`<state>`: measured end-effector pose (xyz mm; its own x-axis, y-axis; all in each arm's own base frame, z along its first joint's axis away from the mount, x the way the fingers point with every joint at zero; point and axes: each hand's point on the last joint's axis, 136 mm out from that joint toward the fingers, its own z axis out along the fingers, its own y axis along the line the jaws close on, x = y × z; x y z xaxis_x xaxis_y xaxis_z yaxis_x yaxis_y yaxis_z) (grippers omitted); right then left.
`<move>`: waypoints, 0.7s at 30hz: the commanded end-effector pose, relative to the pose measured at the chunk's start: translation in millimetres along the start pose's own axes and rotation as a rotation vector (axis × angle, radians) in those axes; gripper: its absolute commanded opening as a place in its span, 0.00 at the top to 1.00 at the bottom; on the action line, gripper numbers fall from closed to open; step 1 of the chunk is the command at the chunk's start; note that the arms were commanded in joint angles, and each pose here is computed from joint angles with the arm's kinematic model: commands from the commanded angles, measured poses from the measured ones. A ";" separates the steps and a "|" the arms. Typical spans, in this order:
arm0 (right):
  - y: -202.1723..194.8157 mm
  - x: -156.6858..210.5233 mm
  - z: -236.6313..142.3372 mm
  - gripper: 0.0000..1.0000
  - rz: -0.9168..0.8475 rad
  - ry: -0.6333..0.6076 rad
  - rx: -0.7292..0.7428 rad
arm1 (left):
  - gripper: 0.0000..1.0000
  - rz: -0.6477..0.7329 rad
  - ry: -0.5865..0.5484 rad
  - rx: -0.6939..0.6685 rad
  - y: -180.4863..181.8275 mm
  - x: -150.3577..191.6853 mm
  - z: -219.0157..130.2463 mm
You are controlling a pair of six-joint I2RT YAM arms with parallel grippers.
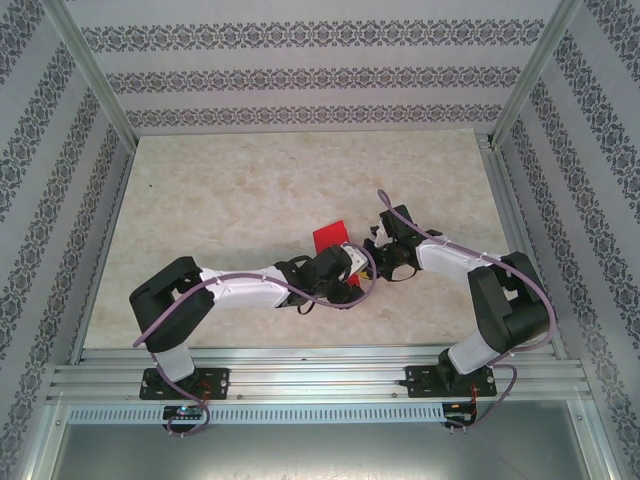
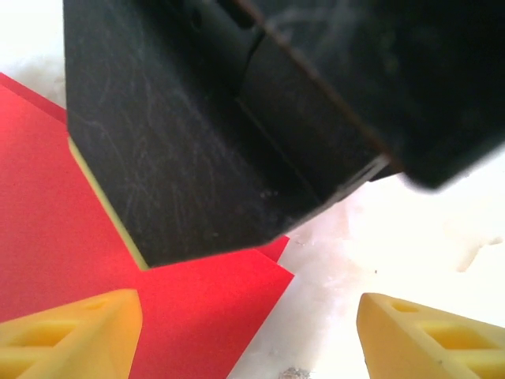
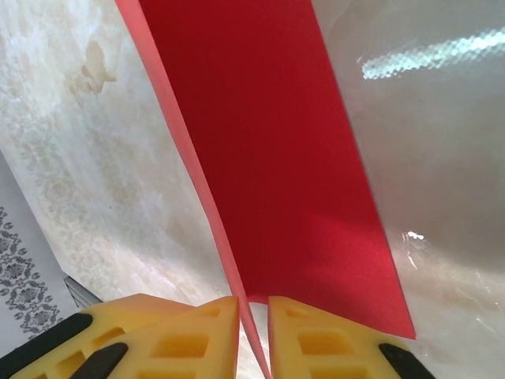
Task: Fold a paper plane with a square sheet of paper (fold left side to right side)
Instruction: Fold the triangle a second time at the center of the table.
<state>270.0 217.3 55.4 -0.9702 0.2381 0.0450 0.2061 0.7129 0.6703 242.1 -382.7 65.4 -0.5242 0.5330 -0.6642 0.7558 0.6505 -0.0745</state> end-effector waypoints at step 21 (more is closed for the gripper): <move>17.8 -20.9 -9.2 0.80 0.037 -0.065 -0.061 | 0.86 0.074 -0.008 -0.074 2.8 3.6 6.1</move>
<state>280.1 218.5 55.7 -0.9516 0.2996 0.0688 0.2637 0.6809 0.6832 254.9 -386.0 65.3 -0.4701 0.5526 -0.6882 0.7419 0.6698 0.0310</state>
